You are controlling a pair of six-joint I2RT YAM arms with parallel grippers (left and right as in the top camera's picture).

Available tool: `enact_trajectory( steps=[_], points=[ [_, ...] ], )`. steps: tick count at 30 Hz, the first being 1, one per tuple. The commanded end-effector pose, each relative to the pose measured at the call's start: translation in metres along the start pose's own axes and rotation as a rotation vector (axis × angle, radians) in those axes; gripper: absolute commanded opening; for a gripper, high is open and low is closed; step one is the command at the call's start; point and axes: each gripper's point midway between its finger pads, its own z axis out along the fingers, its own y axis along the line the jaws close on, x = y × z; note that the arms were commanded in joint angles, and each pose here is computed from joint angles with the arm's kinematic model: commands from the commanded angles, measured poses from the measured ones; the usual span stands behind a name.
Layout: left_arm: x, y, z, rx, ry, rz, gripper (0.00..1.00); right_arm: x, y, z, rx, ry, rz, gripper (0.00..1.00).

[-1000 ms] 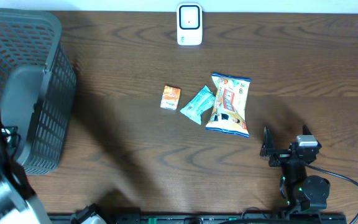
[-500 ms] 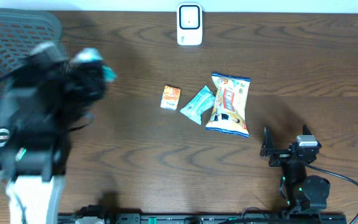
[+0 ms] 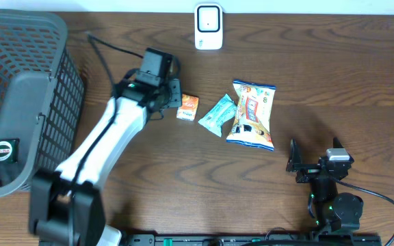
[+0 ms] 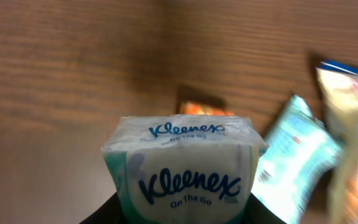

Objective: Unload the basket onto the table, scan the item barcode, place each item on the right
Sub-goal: 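Carry the Kleenex pack to the table and release it beside the orange box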

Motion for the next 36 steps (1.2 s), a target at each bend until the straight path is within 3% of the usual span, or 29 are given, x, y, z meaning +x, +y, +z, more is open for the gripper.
enact_trajectory(
  steps=[1, 9, 17, 20, 23, 27, 32, 36],
  points=[
    [-0.01, 0.005, 0.023, -0.058, -0.038, 0.02, 0.37, 0.0, 0.002, 0.0, -0.007, 0.0, -0.004, 0.99],
    [-0.022, -0.045, 0.055, 0.113, -0.094, -0.133, 0.37, 0.0, 0.002, 0.0, -0.007, 0.0, -0.004, 0.99],
    [-0.01, -0.084, 0.08, 0.179, -0.101, -0.094, 0.38, 0.0, 0.002, 0.0, -0.007, 0.0, -0.004, 0.99],
    [0.002, -0.088, 0.094, 0.172, -0.073, -0.081, 0.52, 0.0, 0.002, 0.0, -0.007, 0.0, -0.004, 0.99],
    [0.004, -0.087, 0.099, 0.17, -0.068, -0.08, 0.55, 0.001, 0.002, 0.0, -0.007, 0.0, -0.004, 0.99],
    [-0.006, -0.091, 0.096, 0.191, -0.106, -0.082, 0.7, 0.0, 0.002, 0.0, -0.007, 0.0, -0.004, 0.99],
    [-0.029, -0.097, 0.07, 0.224, -0.182, -0.045, 0.72, 0.001, 0.002, 0.0, -0.007, 0.0, -0.004, 0.99],
    [-0.061, -0.093, 0.024, 0.259, -0.285, -0.069, 0.72, 0.0, 0.002, 0.0, -0.007, 0.0, -0.004, 0.99]
  ],
)
